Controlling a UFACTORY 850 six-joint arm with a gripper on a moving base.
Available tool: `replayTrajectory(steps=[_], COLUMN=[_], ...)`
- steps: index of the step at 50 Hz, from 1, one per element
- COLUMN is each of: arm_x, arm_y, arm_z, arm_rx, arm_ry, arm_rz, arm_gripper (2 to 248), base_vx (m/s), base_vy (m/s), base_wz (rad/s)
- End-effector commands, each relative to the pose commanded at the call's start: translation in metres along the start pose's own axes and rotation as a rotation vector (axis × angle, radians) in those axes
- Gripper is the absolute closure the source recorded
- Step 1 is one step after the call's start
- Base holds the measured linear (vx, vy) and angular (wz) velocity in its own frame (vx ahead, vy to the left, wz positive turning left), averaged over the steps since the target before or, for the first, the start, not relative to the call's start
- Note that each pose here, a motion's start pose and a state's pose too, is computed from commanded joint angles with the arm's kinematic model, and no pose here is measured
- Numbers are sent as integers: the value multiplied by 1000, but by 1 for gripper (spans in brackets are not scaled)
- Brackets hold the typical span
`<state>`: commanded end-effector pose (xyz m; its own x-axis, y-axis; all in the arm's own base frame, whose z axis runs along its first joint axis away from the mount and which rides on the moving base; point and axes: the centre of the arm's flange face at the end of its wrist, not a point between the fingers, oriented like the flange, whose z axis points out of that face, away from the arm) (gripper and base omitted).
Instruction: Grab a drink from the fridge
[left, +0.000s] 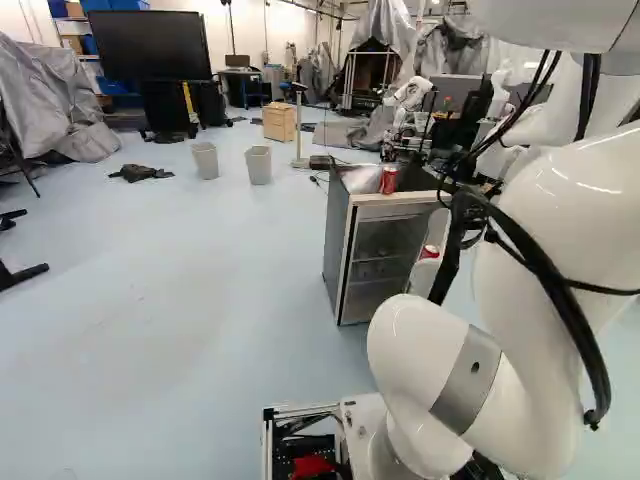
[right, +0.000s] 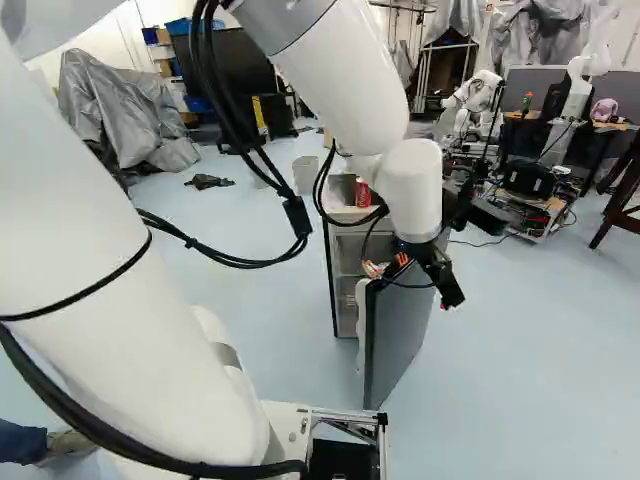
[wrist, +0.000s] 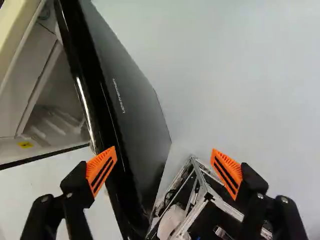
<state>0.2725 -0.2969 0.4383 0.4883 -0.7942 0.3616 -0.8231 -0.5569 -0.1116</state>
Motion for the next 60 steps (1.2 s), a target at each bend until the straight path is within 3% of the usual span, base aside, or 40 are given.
replayTrajectory(steps=[22, 33, 47, 60], arm_x=[-26, -33, -39, -49], arm_y=[-28, -32, -18, 2], arm_z=[-6, -8, -12, -19], arm_rx=[30, 36, 15, -31], arm_ry=[-8, -9, 33, 106], arm_rz=[-76, -90, -105, -186], arm_gripper=[3, 3, 3, 3], base_vx=[0, 0, 0, 0], base_vy=[0, 0, 0, 0], base_wz=[0, 0, 0, 0])
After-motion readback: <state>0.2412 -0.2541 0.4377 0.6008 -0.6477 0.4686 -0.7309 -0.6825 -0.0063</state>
